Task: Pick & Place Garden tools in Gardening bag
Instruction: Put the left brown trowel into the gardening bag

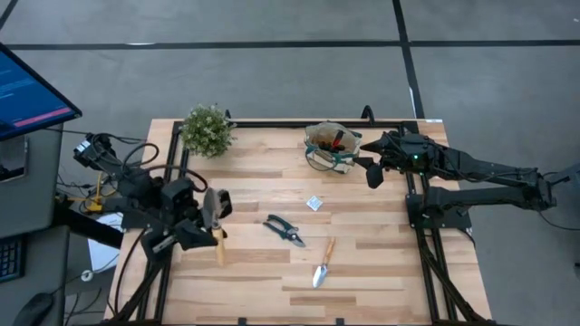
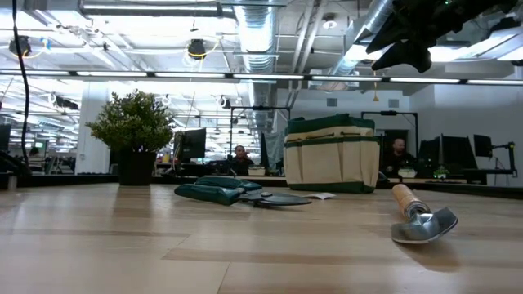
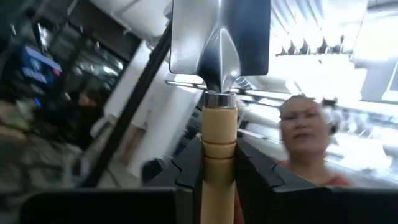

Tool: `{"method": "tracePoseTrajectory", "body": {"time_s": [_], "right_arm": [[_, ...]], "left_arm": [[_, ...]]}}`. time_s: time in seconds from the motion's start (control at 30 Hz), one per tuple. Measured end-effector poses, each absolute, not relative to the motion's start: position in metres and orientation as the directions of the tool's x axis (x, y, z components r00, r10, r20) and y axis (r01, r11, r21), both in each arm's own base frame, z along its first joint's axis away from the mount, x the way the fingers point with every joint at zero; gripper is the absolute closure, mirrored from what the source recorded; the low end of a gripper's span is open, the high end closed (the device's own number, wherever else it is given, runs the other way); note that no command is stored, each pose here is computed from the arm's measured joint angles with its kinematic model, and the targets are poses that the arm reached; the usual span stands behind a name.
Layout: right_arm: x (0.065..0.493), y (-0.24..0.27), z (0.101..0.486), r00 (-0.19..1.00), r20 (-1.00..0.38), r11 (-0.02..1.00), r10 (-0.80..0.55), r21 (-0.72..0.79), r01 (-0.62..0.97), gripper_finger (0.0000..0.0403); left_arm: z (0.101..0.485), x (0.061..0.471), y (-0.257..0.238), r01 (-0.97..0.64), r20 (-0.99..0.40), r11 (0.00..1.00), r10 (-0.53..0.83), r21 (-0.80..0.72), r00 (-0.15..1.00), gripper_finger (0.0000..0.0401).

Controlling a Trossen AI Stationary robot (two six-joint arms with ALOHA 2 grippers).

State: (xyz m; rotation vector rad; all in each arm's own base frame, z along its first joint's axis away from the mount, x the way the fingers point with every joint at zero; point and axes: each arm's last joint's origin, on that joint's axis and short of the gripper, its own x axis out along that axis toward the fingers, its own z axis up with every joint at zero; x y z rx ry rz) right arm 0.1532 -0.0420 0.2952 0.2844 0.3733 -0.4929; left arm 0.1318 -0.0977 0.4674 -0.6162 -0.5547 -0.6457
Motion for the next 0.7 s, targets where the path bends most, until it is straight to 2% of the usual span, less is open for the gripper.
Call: {"method": "tracePoseTrajectory", "body": {"time_s": [0.17, 0.37, 0.53, 0.7], "right_arm": [[0.153, -0.042, 0.295, 0.816, -0.413, 0.844, -0.404, 0.175, 0.507, 0.0153], [0.153, -0.042, 0.295, 0.816, -0.413, 0.844, -0.404, 0.176, 0.507, 0.0153], [0.153, -0.042, 0.295, 0.816, -0.413, 0.833, -0.404, 0.204, 0.515, 0.0153], [0.153, -0.042, 0.295, 0.816, -0.413, 0.832, -0.404, 0.205, 0.515, 0.0153]], "left_arm": [[0.47, 0.135, -0.091, 0.584, 0.644, 0.778, -0.328, -0.231, 0.691, 0.034], [0.465, 0.147, -0.079, 0.363, 0.587, 0.916, -0.201, -0.171, 0.784, 0.034], [0.459, 0.157, -0.062, 0.038, 0.503, 0.991, 0.032, -0.127, 0.864, 0.034], [0.453, 0.169, -0.04, -0.292, 0.42, 0.951, 0.305, -0.096, 0.855, 0.034]]}}
